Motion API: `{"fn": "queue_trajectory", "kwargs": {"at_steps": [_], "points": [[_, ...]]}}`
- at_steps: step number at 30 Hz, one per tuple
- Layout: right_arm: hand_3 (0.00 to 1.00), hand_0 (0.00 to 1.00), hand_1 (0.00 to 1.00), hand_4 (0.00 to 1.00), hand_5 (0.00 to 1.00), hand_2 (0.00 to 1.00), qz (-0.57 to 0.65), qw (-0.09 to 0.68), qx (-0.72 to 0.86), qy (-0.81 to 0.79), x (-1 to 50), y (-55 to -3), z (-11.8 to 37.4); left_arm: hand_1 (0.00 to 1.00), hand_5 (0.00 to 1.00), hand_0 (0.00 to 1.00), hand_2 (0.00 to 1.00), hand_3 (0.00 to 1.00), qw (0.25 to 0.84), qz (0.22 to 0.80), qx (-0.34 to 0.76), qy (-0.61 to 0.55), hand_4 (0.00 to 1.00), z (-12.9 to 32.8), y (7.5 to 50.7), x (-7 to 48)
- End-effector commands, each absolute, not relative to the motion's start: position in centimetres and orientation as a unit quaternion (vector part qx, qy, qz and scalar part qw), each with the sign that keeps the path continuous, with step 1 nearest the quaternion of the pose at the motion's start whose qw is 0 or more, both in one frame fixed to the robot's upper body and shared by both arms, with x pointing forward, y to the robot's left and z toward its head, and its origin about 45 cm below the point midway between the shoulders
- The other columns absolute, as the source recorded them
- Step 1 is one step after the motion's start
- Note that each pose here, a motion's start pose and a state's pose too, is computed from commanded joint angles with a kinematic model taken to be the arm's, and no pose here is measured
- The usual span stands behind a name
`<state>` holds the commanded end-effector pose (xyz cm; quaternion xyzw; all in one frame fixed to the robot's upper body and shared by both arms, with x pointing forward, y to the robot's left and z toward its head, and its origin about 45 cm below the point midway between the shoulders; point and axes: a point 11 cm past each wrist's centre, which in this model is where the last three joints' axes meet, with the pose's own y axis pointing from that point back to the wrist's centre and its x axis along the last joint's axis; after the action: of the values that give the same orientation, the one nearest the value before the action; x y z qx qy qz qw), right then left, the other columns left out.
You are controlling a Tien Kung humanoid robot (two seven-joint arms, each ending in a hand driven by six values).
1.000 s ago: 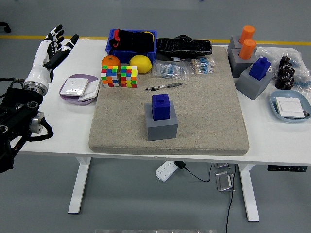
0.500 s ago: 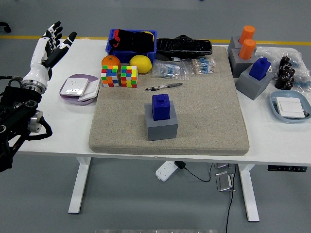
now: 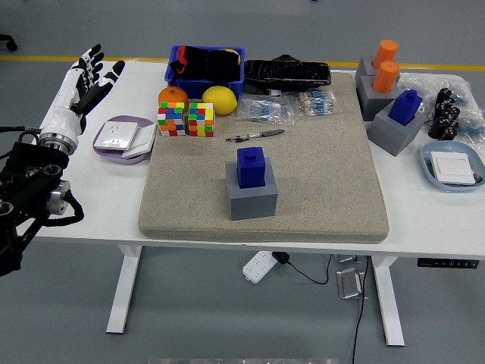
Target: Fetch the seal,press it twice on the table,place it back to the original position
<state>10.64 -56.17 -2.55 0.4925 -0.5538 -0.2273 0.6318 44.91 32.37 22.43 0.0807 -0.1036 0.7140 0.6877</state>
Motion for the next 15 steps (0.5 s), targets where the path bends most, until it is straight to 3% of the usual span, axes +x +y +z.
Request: {"fn": "queue_trajectory", "kwargs": {"at_steps": [15], "points": [[0.639, 0.782, 0.698, 0.759, 0.543, 0.682, -0.221, 0.638, 0.493, -0.549, 10.74, -56.38, -2.38, 0.995, 0.616, 0.998, 0.976, 0.979, 0.69, 0.711, 0.08, -0.105, 0.855, 22.64, 32.38, 44.88]]}}
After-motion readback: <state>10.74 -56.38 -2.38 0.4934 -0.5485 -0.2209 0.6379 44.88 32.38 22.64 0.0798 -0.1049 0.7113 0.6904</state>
